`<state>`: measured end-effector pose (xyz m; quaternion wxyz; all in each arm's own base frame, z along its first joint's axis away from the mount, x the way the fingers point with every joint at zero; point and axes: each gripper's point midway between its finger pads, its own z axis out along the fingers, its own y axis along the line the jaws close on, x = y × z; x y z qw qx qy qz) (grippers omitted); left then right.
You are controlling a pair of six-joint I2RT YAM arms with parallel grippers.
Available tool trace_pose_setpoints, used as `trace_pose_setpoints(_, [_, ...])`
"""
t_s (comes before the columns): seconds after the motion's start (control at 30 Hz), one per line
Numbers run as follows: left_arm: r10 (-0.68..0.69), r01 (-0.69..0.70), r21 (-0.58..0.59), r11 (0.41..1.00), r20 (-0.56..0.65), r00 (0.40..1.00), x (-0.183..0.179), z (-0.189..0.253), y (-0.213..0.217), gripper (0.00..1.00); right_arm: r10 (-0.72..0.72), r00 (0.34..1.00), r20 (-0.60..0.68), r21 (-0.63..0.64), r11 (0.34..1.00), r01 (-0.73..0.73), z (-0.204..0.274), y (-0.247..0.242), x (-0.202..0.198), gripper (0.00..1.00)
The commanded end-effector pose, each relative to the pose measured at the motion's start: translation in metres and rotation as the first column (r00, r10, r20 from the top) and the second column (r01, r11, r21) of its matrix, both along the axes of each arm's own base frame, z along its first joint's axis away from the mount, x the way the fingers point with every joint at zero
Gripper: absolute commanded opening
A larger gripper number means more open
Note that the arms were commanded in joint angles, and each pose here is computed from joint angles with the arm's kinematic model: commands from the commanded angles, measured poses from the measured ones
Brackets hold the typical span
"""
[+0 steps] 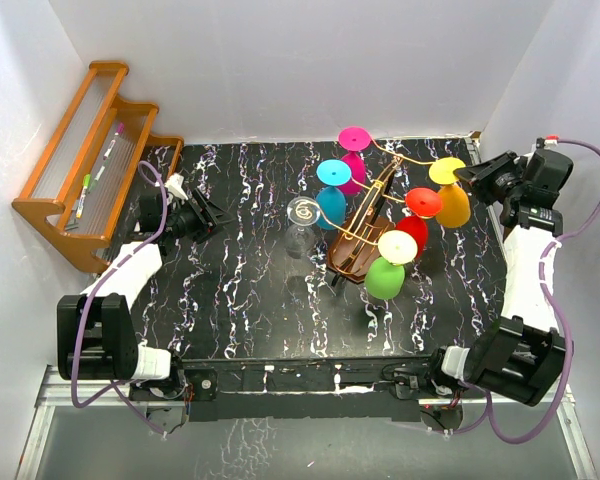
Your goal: Take the wine glass off the wine glass rack
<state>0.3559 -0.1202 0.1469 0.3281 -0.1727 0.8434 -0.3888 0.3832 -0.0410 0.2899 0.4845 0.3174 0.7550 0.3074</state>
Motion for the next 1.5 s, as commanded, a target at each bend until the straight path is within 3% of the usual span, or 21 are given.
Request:
trace_pose_setpoints(0.0, [-0.009,0.01,-0.016,1.0,0.018,1.0,0.0,0.005,-0.001,0.53,-0.043,0.997,0.065,-0.078,0.996,0.048,0.03,-0.009,-0.004,0.08])
trace_pose_setpoints(0.63, [-0.01,0.01,-0.016,1.0,0.025,1.0,-0.001,0.007,-0.001,0.53,-0.042,0.972,0.232,0.087,0.996,0.023,0.053,0.003,0.009,0.08])
trace_pose_setpoints(1.27, [-0.008,0.008,-0.017,1.0,0.024,1.0,-0.001,0.006,-0.001,0.53,0.194,0.949,0.248,0.082,0.972,-0.22,0.056,0.052,0.018,0.08])
trace_pose_setpoints(1.47, [-0.007,0.008,-0.018,1.0,0.025,1.0,0.0,0.007,-0.001,0.53,0.135,0.961,0.24,0.033,0.989,-0.147,0.065,0.049,0.0,0.08])
